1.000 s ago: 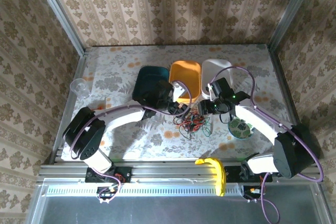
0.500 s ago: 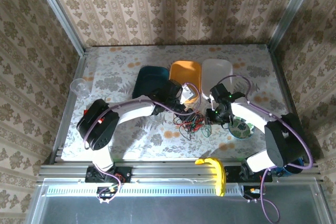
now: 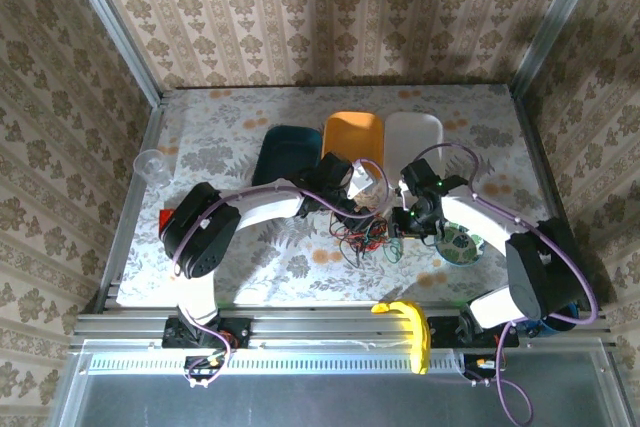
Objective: Untangle the cables
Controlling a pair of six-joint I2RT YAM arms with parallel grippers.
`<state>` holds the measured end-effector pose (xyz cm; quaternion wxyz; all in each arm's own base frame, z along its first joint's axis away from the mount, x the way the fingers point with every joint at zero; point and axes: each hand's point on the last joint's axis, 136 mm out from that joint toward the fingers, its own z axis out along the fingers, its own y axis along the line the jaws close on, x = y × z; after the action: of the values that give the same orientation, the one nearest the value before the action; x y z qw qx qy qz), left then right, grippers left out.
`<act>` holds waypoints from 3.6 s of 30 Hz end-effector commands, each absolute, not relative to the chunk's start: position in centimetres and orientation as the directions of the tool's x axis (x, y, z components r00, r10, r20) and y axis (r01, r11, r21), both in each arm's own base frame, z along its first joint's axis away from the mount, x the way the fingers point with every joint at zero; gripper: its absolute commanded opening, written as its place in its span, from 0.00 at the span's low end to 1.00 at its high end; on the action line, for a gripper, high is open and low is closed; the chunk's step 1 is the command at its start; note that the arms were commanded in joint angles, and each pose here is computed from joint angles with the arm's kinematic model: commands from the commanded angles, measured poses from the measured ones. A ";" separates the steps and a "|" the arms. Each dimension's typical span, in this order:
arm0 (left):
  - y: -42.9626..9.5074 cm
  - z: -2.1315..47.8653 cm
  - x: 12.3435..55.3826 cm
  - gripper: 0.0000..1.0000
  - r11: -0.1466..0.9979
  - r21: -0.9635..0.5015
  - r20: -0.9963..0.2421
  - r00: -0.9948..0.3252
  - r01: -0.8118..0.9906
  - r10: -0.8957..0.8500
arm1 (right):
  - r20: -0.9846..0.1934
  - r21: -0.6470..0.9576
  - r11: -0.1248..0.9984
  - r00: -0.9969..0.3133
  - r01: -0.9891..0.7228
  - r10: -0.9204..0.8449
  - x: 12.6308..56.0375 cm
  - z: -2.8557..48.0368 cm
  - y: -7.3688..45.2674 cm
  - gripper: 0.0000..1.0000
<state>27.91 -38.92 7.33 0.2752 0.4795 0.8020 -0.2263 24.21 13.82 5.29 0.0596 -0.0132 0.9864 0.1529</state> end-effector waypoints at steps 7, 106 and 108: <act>-37.9 4.2 27.7 0.82 0.444 -0.071 -0.586 -0.397 0.893 0.706 | -0.054 0.321 0.945 -0.997 -0.064 -0.049 21.1 6.0 13.7 0.37; -41.3 10.1 27.7 0.00 0.315 -0.053 -0.735 -0.251 0.948 0.630 | -0.283 0.610 0.784 -0.893 0.114 0.350 30.7 15.0 11.2 0.50; -41.1 9.9 27.3 0.00 0.303 -0.055 -0.741 -0.242 0.951 0.626 | -0.301 0.622 0.774 -0.875 0.120 0.378 31.5 15.2 10.9 0.50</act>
<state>27.71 -41.35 9.12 0.3061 0.5371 0.7476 -0.2428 30.18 11.56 14.79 0.1794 0.1060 0.9286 0.3071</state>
